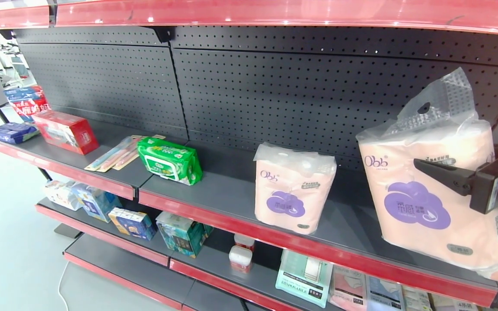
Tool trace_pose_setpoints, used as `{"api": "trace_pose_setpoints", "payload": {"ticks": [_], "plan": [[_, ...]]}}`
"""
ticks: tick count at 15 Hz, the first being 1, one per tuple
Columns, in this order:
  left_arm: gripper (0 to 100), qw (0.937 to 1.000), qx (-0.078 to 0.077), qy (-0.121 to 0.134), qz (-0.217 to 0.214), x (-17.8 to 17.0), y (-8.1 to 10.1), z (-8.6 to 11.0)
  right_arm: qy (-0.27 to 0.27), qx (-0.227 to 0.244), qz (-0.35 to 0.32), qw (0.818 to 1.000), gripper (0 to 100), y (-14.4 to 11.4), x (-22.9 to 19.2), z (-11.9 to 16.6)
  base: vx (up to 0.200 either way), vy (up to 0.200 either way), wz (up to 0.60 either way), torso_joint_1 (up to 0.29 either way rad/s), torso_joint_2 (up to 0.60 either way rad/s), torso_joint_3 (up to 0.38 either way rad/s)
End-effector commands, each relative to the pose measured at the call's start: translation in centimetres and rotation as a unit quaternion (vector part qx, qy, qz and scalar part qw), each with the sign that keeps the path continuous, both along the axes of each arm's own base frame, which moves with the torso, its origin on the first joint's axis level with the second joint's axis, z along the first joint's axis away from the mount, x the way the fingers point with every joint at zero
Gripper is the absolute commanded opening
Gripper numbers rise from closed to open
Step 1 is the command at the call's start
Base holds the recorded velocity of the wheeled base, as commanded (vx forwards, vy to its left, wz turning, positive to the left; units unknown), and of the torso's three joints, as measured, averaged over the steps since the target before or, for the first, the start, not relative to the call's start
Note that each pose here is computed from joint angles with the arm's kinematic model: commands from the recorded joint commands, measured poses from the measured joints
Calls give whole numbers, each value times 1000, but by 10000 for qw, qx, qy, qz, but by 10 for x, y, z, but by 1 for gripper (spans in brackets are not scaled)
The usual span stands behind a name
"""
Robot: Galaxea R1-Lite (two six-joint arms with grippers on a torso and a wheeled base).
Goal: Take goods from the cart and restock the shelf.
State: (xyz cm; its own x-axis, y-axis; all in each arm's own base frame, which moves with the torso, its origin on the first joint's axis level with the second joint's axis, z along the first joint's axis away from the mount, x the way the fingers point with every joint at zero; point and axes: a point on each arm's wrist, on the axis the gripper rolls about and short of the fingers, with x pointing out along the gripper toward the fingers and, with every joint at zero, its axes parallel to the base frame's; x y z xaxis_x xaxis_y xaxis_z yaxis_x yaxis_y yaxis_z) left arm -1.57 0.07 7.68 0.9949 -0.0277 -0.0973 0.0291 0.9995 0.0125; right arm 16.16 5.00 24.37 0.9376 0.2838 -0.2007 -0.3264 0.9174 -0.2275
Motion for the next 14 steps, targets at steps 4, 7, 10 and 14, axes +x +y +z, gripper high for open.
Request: {"api": "trace_pose_setpoints", "payload": {"ticks": [4,7,10,14], "plan": [[100,9992,4,-364,177,-5,0,-1,2,-1,-90,10000,0,-3,1,0,0,0,0,0,0,0],[100,9985,-25,-472,263,-7,0,-2,76,-21,-82,9999,0,-2,5,-3,0,0,0,0,0,0],[100,9985,-25,-472,263,-7,0,-2,137,-85,-241,9996,0,-3,22,-10,0,0,0,0,0,0],[100,9985,-25,-472,263,-7,0,-2,196,-112,-551,9982,0,-11,46,-20,0,0,0,0,0,0]]}}
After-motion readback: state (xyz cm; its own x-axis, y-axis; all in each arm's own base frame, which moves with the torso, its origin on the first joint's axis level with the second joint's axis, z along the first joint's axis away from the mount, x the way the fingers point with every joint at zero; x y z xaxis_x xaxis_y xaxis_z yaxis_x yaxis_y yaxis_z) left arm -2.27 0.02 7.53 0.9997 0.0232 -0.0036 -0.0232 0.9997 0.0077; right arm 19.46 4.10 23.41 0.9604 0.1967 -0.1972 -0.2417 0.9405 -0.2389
